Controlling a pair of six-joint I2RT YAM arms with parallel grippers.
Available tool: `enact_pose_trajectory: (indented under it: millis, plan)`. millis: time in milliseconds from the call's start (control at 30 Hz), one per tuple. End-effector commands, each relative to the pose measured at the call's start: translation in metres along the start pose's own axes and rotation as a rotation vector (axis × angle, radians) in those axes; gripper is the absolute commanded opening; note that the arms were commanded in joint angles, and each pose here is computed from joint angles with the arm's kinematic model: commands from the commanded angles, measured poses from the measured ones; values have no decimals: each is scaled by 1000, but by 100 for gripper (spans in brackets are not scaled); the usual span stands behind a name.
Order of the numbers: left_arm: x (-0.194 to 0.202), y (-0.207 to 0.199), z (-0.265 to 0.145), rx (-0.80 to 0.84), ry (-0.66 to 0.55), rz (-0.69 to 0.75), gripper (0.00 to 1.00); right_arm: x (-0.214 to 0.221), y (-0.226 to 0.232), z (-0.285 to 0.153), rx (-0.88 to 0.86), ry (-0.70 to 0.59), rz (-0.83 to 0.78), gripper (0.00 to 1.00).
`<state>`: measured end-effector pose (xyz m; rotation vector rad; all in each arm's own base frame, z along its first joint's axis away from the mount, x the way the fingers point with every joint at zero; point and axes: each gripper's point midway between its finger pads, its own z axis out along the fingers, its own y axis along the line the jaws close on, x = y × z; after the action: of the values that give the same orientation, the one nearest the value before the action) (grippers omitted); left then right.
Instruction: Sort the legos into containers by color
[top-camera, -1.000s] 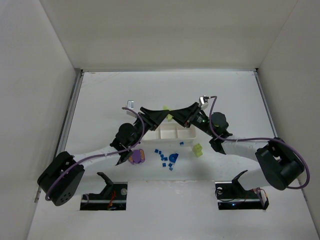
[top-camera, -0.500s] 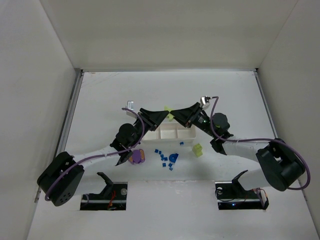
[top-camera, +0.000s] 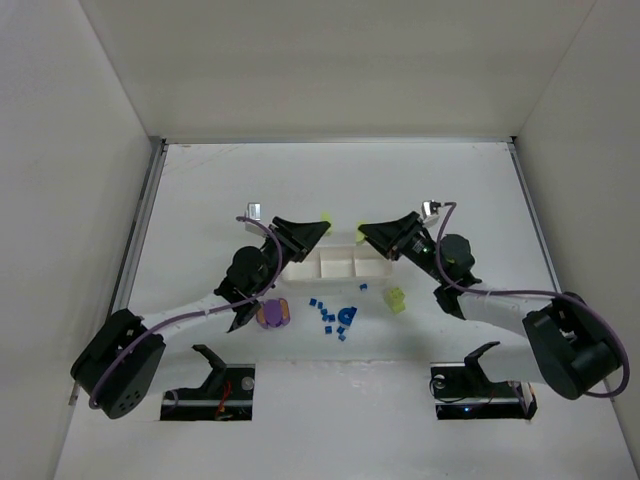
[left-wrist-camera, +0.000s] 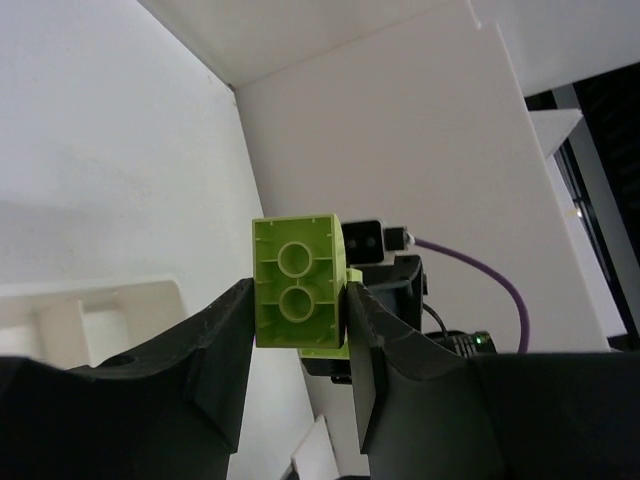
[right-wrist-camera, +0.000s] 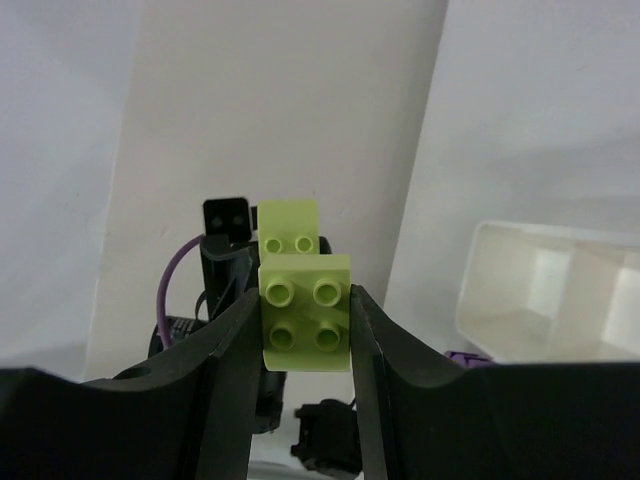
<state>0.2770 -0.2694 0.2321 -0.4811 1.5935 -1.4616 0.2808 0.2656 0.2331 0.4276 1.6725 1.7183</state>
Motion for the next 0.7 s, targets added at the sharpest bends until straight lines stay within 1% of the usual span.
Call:
enact_pose_trajectory:
  millis: [0, 100, 167, 267, 333, 400, 467, 567, 633, 667]
  plan:
    - [-18, -2, -7, 9, -58, 48, 10, -9, -4, -11, 15, -42, -70, 27]
    - [-16, 5, -9, -19, -55, 86, 10, -11, -23, -18, 91, -52, -123, 27]
    - [-11, 6, -9, -32, -36, 121, 10, -18, -41, -23, 182, -70, -181, 28]
    - [4, 5, -7, -54, 6, 188, 11, -35, -69, -31, 362, -125, -308, 28]
    - [14, 5, -6, -76, 24, 251, 12, -49, -86, -40, 511, -166, -414, 29]
    - [21, 7, -5, -105, 36, 317, 12, -51, -94, -43, 593, -174, -492, 29]
    - [28, 7, -4, -130, 48, 373, 13, -53, -96, -43, 627, -178, -535, 29]
    - [36, 7, -1, -155, 61, 438, 13, -49, -98, -36, 635, -148, -552, 32]
    - [40, 5, 0, -158, 68, 457, 13, -46, -98, -31, 636, -137, -559, 35]
    - [41, 4, 1, -156, 71, 462, 13, -47, -98, -30, 640, -140, -563, 39]
